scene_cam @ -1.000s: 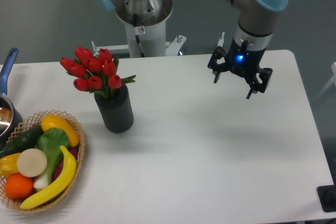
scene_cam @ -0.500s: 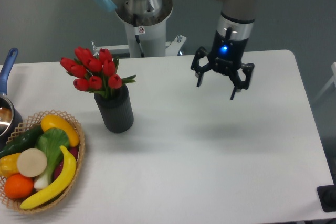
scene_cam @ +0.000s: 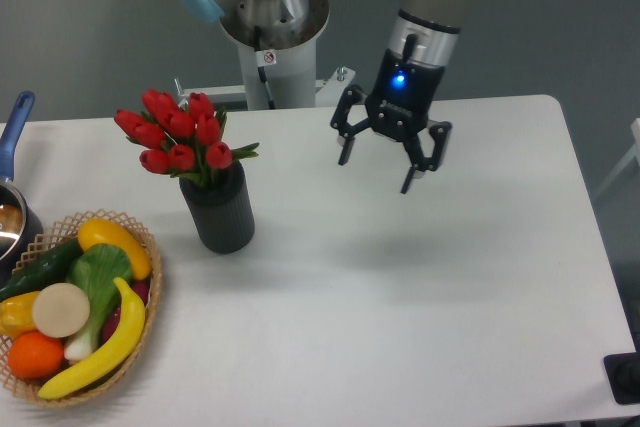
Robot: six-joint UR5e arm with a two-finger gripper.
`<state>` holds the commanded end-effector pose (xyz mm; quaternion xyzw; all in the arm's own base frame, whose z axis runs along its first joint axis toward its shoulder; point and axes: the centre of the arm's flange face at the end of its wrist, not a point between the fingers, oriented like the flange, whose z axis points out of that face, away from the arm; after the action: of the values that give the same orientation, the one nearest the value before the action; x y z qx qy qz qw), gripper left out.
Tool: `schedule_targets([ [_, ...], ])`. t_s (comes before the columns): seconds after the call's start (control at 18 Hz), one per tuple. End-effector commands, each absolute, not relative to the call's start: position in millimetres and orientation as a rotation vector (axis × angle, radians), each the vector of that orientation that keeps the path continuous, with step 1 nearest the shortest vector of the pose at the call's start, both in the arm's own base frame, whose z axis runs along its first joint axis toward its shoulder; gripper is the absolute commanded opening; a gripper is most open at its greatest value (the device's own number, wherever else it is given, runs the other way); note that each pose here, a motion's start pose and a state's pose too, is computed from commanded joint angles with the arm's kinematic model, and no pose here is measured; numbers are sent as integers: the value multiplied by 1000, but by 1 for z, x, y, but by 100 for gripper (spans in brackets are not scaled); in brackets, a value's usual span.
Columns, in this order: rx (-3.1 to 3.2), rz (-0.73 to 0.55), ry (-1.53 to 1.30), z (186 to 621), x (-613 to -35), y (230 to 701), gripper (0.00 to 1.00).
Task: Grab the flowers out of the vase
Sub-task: 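Move the open gripper toward the red tulips in the black vase, then lower the open gripper around the tulip stems above the vase rim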
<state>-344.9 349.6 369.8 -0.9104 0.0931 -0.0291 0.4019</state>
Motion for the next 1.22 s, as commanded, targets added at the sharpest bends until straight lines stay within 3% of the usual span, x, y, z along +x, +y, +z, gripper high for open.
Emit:
schedule_targets([
  [0.67, -2133, -186, 301, 340, -247, 333, 100],
  [1.22, -2054, -260, 330, 327, -222, 340, 100],
])
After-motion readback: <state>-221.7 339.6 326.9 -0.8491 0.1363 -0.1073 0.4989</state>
